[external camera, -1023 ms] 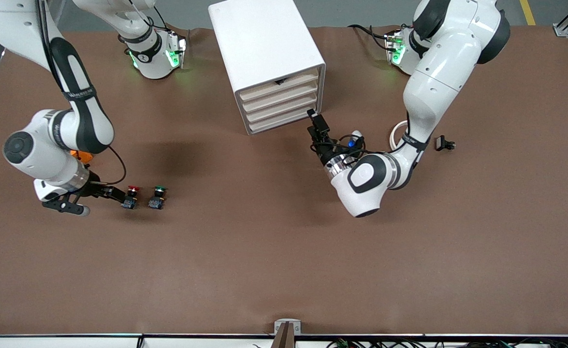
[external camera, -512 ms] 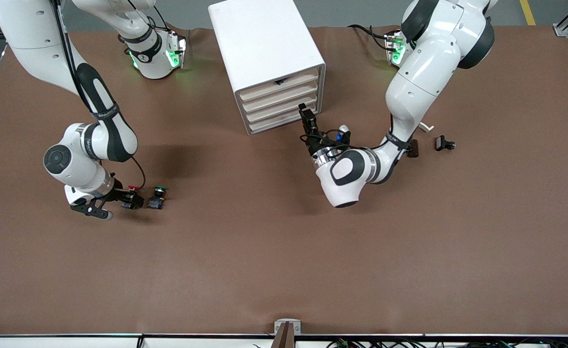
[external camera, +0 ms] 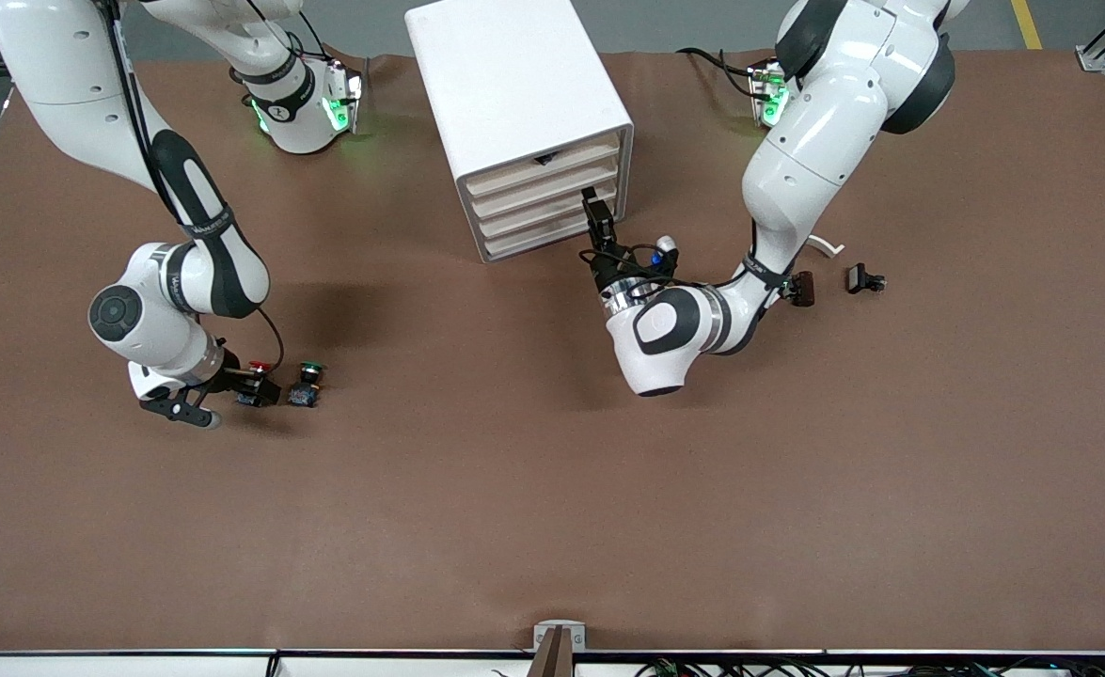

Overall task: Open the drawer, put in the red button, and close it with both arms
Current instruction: 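Grasp the red push button with the right gripper and lift it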

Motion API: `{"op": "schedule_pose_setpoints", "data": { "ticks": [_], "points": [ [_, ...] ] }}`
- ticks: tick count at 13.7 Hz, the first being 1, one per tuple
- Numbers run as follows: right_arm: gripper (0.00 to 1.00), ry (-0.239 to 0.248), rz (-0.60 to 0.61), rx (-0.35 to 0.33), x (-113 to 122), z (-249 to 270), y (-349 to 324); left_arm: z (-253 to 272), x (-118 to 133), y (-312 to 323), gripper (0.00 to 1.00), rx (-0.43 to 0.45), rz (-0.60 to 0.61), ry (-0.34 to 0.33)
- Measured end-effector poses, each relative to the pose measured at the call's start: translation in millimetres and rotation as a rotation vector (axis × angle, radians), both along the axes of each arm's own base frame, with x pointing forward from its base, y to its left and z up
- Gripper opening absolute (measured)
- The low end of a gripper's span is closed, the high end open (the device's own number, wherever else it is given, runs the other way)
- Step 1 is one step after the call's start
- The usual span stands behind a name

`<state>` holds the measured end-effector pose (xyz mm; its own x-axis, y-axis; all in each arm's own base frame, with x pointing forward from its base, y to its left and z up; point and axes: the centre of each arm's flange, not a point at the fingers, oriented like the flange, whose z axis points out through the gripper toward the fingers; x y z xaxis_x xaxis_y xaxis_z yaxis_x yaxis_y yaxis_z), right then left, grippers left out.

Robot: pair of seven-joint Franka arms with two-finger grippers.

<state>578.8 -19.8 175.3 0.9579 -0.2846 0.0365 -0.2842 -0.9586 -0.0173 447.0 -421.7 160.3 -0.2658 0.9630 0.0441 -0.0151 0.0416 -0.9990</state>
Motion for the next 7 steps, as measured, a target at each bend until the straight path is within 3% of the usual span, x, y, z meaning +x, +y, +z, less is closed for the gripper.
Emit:
{"op": "schedule_pose_setpoints", "data": {
  "ticks": [4, 7],
  "points": [
    [0.44, 0.004, -0.006, 0.001, -0.5, -0.9, -0.1, 2.0, -6.0, -3.3, 0.32, -0.005, -0.023, 0.016],
    [0.41, 0.006, -0.038, 0.003, 0.9, 0.4, 2.0, 2.0, -7.0, -4.4, 0.33, -0.005, -0.025, 0.015]
  ]
}}
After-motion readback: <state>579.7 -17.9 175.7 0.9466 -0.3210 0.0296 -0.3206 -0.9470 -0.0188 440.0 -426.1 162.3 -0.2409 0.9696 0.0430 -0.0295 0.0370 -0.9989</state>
